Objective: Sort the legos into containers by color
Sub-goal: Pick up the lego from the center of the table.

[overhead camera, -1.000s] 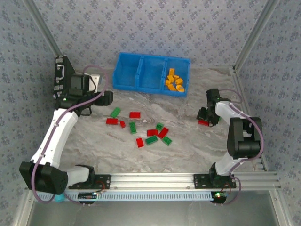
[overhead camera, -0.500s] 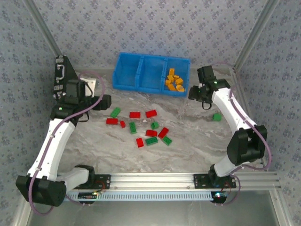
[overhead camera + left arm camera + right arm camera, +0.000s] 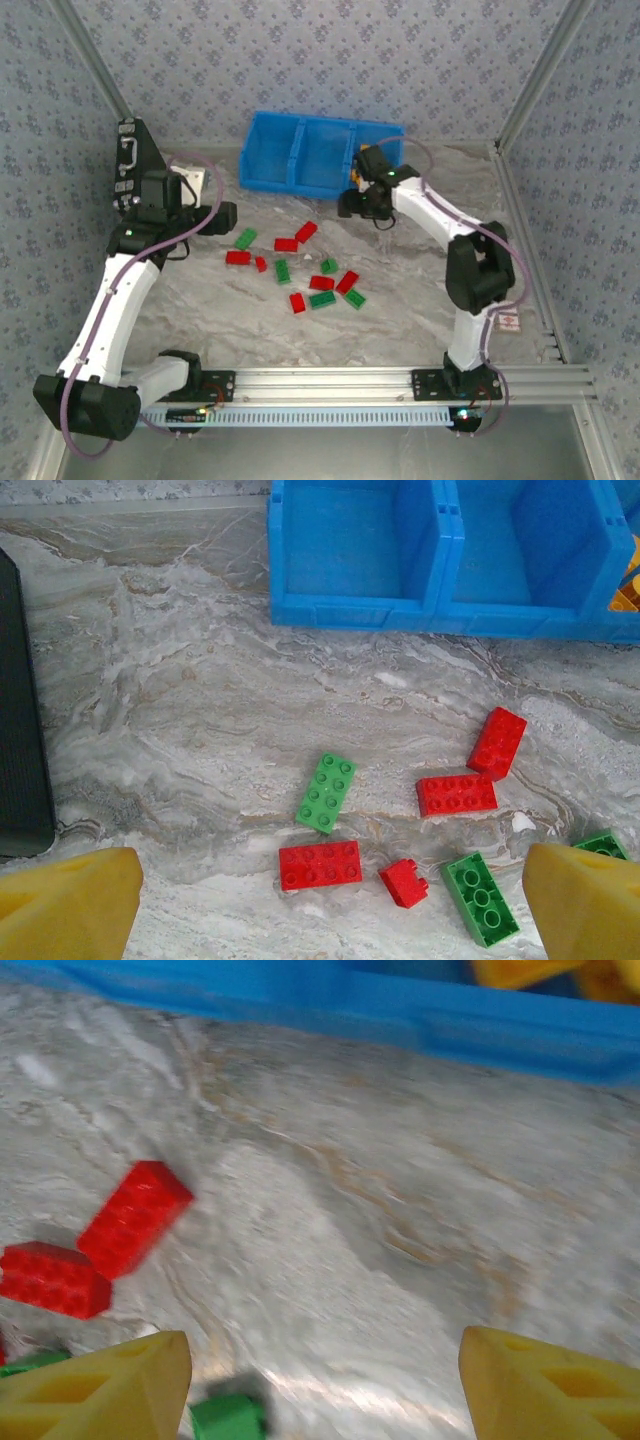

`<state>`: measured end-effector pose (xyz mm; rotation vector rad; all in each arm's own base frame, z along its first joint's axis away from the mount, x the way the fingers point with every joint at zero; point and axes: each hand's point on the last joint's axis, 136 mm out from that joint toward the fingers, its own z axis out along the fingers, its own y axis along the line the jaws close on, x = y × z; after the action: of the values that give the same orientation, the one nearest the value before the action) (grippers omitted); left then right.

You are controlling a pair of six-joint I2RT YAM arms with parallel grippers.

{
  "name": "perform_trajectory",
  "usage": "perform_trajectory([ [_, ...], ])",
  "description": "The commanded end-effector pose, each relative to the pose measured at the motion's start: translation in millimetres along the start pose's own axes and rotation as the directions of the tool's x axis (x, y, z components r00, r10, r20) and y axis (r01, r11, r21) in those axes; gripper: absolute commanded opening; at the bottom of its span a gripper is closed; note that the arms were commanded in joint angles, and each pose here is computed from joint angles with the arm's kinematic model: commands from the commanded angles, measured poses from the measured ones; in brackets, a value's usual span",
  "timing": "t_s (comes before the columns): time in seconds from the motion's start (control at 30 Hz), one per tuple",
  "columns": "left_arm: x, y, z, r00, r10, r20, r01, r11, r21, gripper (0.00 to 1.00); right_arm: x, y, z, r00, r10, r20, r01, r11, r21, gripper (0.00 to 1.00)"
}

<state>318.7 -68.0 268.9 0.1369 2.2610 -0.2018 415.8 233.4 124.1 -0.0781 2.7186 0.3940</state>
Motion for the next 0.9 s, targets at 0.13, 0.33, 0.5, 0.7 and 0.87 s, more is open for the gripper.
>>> perform_trajectory([
  [0.13,-2,1,-17,0.999,-0.011,0.052,0.01,1.0,0.008,0.98,-5,50,48,0.988,0.15,-0.037,-0.152,0.988,-0.037,0.76],
  [0.33,3,4,-26,0.995,-0.02,0.095,0.02,1.0,0.001,0.98,16,54,83,0.971,0.209,-0.112,-0.208,0.978,0.024,0.77],
  [0.5,9,5,-28,0.992,-0.024,0.12,0.024,1.0,0.001,1.0,20,63,101,0.97,0.211,-0.118,-0.207,0.977,0.046,0.79],
  [0.7,15,7,-29,0.992,0.005,0.127,-0.002,1.0,-0.027,1.0,28,76,120,0.967,0.204,-0.152,-0.199,0.979,0.049,0.82],
  [0.87,15,7,-30,0.99,0.014,0.137,-0.009,0.999,-0.033,1.0,40,73,135,0.961,0.202,-0.189,-0.19,0.979,0.077,0.79],
])
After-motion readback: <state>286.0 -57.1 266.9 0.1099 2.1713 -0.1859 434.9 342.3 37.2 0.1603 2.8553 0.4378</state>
